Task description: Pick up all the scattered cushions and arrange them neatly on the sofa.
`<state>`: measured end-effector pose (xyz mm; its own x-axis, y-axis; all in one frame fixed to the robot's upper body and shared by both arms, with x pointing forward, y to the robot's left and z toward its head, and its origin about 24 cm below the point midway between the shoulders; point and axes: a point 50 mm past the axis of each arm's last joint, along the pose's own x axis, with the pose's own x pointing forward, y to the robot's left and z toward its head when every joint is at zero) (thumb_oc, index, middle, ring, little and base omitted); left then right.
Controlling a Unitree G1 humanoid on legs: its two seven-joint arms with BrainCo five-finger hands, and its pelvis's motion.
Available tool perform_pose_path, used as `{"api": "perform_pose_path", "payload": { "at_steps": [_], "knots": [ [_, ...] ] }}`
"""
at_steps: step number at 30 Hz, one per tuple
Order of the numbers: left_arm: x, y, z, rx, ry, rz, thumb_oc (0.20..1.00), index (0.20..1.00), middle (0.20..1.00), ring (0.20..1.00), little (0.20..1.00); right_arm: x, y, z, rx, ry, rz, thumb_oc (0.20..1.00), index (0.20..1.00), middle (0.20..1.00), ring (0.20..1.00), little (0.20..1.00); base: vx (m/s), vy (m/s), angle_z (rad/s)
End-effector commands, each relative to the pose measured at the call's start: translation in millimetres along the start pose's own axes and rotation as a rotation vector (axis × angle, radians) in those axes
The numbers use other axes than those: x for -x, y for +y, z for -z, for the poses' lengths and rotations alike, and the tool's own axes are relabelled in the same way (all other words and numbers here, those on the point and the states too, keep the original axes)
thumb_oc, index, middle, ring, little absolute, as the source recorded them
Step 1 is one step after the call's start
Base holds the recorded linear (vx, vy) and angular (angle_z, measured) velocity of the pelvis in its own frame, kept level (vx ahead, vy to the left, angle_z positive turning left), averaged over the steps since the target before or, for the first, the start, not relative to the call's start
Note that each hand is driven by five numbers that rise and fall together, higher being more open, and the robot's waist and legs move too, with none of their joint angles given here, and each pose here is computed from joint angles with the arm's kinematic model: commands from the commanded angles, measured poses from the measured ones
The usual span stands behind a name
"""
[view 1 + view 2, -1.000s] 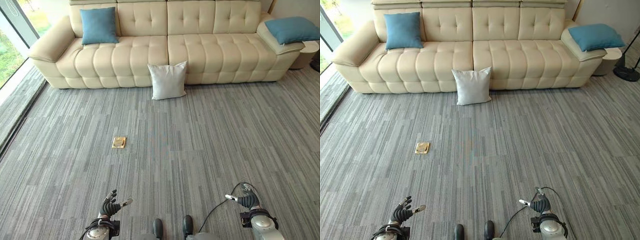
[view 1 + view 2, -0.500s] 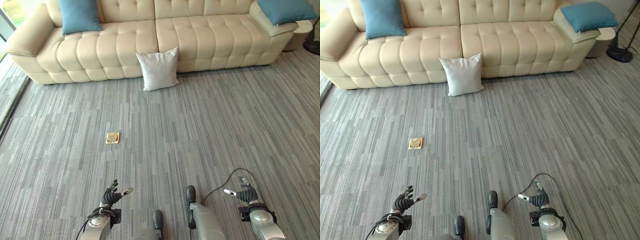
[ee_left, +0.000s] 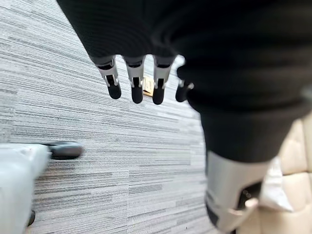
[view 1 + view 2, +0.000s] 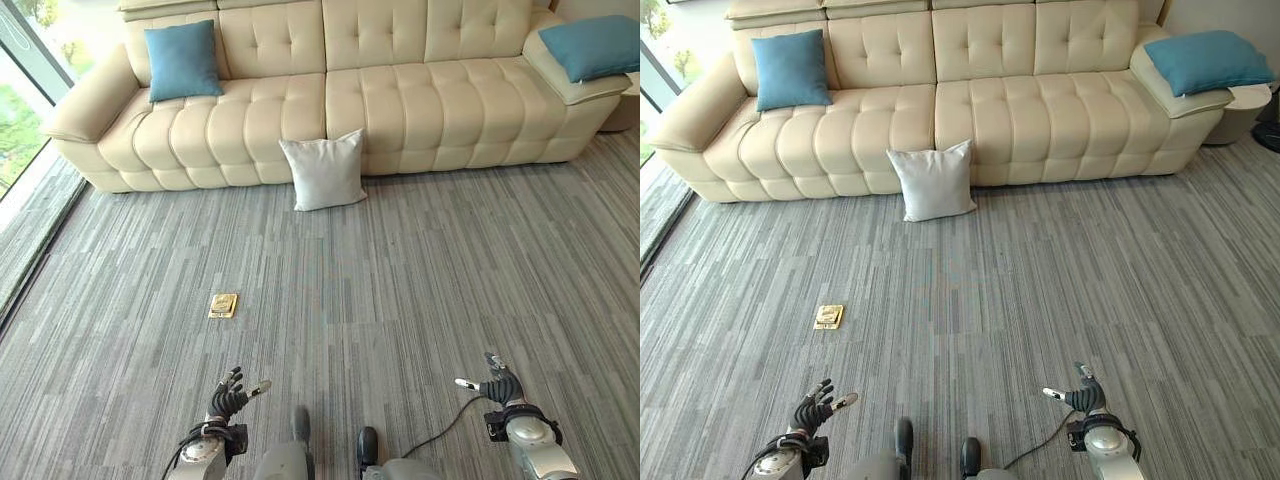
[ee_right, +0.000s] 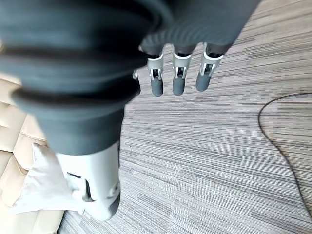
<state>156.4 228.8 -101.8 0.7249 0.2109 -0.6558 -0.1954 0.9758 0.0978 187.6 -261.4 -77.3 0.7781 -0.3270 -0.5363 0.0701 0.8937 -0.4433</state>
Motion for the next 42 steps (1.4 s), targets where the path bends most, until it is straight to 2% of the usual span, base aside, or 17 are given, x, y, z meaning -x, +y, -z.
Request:
{"api": "perform_pose_path", "payload": {
  "at_steps": [1, 10, 16, 33, 42],
  "knots": [
    [-2.6, 8.9, -18.7, -0.009, -0.08, -0.03, 1.0, 1.0, 1.0, 1.0, 1.0, -1.3, -17.3, -10.1, -0.003, -0.061, 0.058, 1.0, 1.0, 1.0, 1.0, 1.0, 0.36, 0.18, -0.19],
    [-0.9, 25.0, -17.2, -0.078, -0.071, -0.053, 1.0, 1.0, 1.0, 1.0, 1.0, -0.4, 4.1, -10.6, 0.046, -0.06, -0.036, 1.0, 1.0, 1.0, 1.0, 1.0, 0.34, 0.257, -0.4],
    [-2.3, 22.4, -23.0, -0.091, -0.091, -0.04, 1.0, 1.0, 1.0, 1.0, 1.0, -1.1, 10.5, -11.0, 0.029, -0.053, -0.052, 1.0, 1.0, 1.0, 1.0, 1.0, 0.21, 0.13, 0.05],
    [-5.0, -5.1, -40.9, -0.061, -0.166, 0.047, 1.0, 1.0, 1.0, 1.0, 1.0, 1.1, -2.3, 4.1, -0.006, 0.002, -0.017, 1.0, 1.0, 1.0, 1.0, 1.0, 0.35, -0.092, 0.24],
    [-5.1, -1.9, -31.2, -0.058, -0.121, 0.034, 1.0, 1.0, 1.0, 1.0, 1.0, -1.7, -13.4, 4.7, -0.022, 0.012, 0.019, 1.0, 1.0, 1.0, 1.0, 1.0, 0.25, -0.055, 0.06]
  ]
}}
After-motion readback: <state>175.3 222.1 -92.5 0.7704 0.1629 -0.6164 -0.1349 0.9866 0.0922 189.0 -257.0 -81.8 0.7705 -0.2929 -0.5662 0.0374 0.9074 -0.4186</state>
